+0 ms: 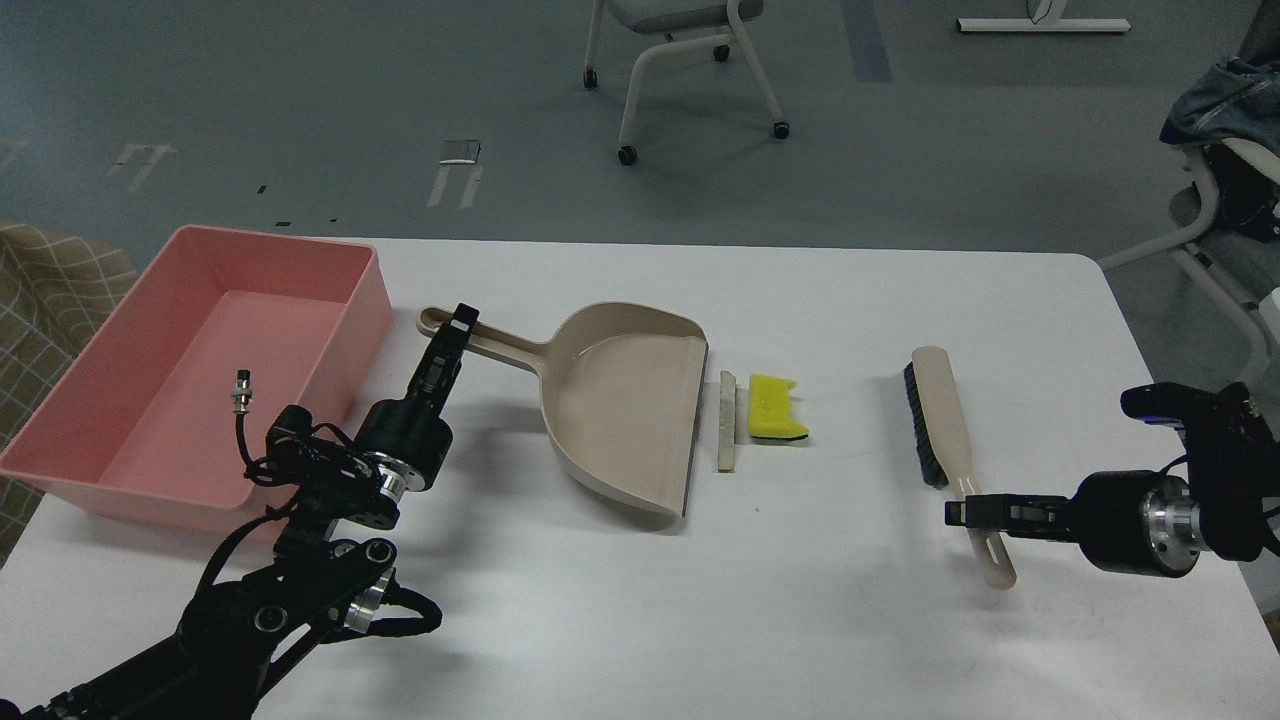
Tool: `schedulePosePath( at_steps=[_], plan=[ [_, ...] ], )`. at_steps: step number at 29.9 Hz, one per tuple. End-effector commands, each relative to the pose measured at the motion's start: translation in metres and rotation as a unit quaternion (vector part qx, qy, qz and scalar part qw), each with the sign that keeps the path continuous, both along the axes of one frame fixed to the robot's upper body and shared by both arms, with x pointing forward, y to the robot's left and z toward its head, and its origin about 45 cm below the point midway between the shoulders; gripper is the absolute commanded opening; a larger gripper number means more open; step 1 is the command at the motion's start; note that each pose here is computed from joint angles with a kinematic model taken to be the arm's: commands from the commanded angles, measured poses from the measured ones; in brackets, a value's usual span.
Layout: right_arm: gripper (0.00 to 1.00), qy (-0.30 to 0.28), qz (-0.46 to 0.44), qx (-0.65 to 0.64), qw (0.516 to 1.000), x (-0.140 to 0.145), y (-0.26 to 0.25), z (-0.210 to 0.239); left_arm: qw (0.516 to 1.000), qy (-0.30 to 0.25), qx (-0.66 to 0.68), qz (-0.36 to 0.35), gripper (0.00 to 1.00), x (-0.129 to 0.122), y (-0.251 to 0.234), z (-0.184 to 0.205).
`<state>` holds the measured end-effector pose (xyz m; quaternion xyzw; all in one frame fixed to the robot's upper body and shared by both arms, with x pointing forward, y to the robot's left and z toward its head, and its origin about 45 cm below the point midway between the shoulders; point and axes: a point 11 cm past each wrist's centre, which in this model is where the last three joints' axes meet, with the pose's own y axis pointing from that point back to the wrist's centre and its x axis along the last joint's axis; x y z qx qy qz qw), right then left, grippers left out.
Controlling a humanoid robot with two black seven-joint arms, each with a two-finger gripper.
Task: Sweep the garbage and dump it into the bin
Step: 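Grasp the wooden brush handle with the right gripper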
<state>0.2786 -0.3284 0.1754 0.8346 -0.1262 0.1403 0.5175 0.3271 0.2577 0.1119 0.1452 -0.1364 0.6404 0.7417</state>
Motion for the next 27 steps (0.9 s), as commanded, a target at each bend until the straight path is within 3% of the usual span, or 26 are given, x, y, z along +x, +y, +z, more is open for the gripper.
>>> schedulePosePath(
  at_steps=[1, 9, 13, 16, 27],
  plan=[
    [0.47, 0.000, 0.000, -0.001, 1.000, -0.0001, -0.0006, 0.0000, 1.000, 0.000, 0.000, 0.000, 0.00, 0.0001, 0.0000, 0.0000],
    [0.28, 0.003, -0.002, -0.004, 1.000, -0.0013, -0.0011, -0.0019, 1.000, 0.000, -0.001, 0.000, 0.00, -0.0005, -0.0006, -0.0004],
    [0.09, 0.002, -0.002, -0.004, 1.000, -0.0009, -0.0011, -0.0015, 1.000, 0.000, 0.000, 0.000, 0.00, 0.0001, 0.0000, 0.0000],
    [0.03, 0.002, -0.002, -0.005, 1.000, -0.0010, -0.0014, -0.0012, 1.000, -0.001, 0.000, 0.000, 0.00, 0.0001, -0.0001, 0.0002],
    [0.00, -0.009, -0.003, -0.013, 1.000, 0.0058, -0.0018, 0.0045, 1.000, 0.001, 0.003, -0.002, 0.00, -0.0014, 0.0007, -0.0012]
  ],
)
